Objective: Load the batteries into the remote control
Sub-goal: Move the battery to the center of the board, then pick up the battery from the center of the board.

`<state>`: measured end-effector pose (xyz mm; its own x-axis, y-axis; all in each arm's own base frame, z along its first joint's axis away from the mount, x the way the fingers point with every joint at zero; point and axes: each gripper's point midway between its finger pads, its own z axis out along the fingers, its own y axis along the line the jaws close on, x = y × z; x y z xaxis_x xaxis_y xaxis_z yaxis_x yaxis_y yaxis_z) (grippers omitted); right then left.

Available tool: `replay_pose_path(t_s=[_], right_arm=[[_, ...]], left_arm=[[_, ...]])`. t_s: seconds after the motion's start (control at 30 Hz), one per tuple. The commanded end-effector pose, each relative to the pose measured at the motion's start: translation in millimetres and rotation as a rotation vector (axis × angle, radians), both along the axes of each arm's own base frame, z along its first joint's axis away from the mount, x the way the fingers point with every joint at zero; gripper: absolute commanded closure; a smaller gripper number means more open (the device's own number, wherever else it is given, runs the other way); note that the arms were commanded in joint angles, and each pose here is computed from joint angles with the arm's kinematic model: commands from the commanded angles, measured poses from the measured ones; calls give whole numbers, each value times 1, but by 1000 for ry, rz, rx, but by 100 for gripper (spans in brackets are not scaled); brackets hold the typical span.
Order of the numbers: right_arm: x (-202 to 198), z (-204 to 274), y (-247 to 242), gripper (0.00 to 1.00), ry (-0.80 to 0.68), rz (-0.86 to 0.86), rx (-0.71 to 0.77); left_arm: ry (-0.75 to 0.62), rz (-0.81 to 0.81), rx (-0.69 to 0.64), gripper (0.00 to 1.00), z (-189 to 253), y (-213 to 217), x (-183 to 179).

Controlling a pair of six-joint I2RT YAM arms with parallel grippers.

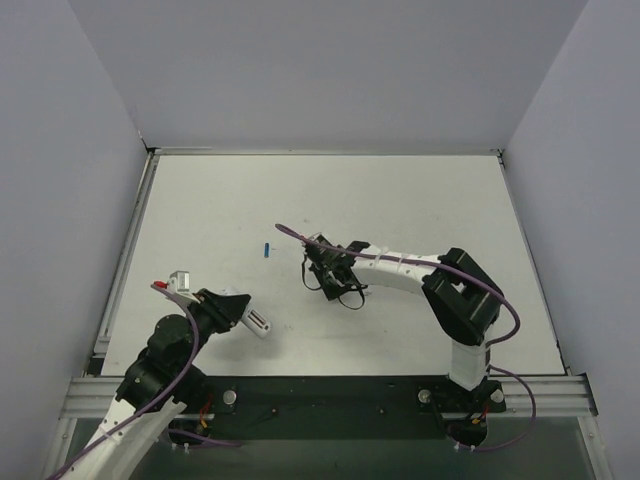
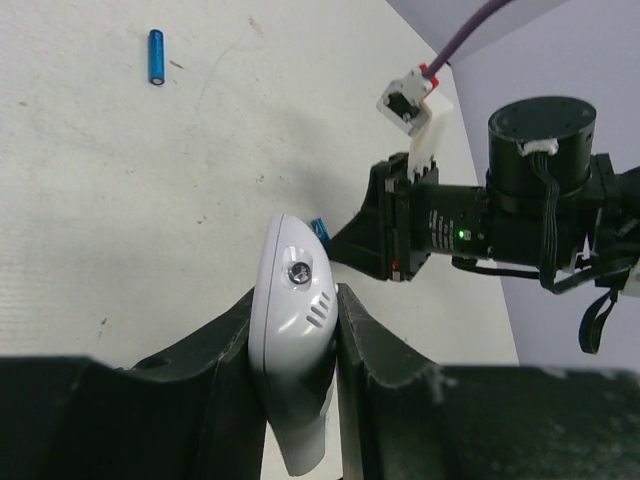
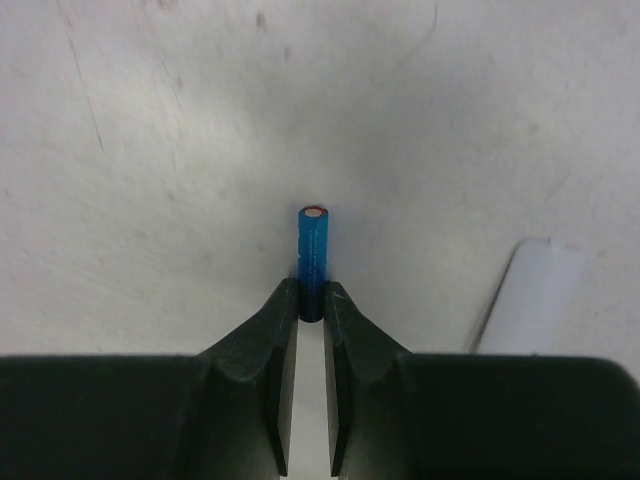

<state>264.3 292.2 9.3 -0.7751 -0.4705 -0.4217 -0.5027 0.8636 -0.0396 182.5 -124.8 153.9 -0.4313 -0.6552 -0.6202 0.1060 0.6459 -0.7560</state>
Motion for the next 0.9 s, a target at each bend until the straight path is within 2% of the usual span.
replay_pose_path(t_s=[0.0, 0.13, 0.47, 0.87], right_arm=[[-68, -14, -49, 99, 202, 34, -98], [-95, -22, -72, 96, 235, 35, -137], [-106, -23, -85, 84, 209, 29, -191], [-104, -20, -90, 83, 139, 32, -238]], left_arm=[[-126, -37, -123, 100, 40, -12, 3], [-114, -56, -122, 100, 38, -19, 7], [-109, -85, -123, 100, 39, -26, 9], [-104, -96, -185, 100, 32, -32, 11]])
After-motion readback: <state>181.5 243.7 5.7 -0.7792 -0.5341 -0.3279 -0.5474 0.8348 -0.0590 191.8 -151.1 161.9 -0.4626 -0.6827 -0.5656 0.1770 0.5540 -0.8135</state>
